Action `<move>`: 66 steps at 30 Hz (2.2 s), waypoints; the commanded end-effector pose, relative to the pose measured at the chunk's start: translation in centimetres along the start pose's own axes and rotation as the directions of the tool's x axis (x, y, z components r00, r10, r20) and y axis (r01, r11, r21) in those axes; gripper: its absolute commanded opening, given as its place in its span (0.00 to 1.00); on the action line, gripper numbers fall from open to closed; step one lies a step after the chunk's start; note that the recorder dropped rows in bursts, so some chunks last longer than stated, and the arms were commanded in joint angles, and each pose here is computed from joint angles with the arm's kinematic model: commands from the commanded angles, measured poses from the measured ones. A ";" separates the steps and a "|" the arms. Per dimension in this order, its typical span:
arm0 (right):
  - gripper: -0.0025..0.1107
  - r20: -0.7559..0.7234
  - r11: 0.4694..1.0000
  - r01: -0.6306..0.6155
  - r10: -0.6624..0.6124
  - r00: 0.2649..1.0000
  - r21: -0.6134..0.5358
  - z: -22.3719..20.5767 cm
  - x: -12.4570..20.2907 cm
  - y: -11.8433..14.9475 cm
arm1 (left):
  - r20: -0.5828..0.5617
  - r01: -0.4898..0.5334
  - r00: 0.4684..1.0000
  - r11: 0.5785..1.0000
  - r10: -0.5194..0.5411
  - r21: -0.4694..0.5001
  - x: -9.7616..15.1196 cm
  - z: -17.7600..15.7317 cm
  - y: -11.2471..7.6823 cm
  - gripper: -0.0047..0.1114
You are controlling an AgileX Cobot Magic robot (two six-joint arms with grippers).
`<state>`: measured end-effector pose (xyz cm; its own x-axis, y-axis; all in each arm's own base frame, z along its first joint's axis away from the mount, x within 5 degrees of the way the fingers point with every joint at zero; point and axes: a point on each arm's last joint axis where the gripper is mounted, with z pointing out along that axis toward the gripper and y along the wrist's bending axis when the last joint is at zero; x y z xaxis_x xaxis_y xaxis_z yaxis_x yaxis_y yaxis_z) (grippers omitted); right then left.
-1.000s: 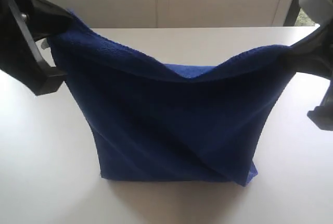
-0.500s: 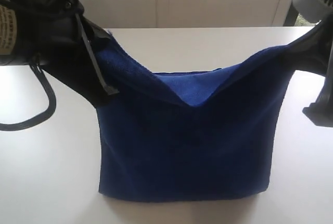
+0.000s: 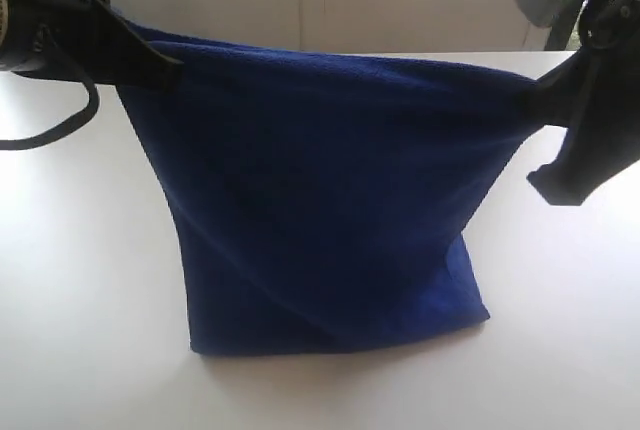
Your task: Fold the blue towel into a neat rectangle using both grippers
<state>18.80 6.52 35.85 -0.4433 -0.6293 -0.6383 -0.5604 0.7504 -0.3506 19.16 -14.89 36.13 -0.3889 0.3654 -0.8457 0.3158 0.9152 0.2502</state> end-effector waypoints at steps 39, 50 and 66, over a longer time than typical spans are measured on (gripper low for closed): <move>0.02 0.028 0.992 -0.079 0.077 0.997 0.094 -1.2 3.8 1.0 | 0.068 -0.091 0.993 0.995 0.093 -0.043 1.6 -2.1 -4.2 0.04; 0.02 0.004 0.993 -0.065 0.065 0.998 0.097 0.0 3.5 0.8 | 0.026 0.026 0.999 0.999 -0.027 0.047 -0.5 -5.6 -2.9 0.04; 0.02 0.120 0.983 0.015 -0.037 0.992 0.181 -4.9 4.6 0.8 | -0.033 -0.048 0.998 0.999 0.048 0.005 1.2 -4.0 -3.9 0.04</move>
<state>13.76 3.74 35.71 -0.3535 -0.5965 -0.7206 -0.4302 0.7877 -0.4410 13.93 -17.58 36.03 -0.4109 0.3997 -0.8194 0.3565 0.8977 0.2591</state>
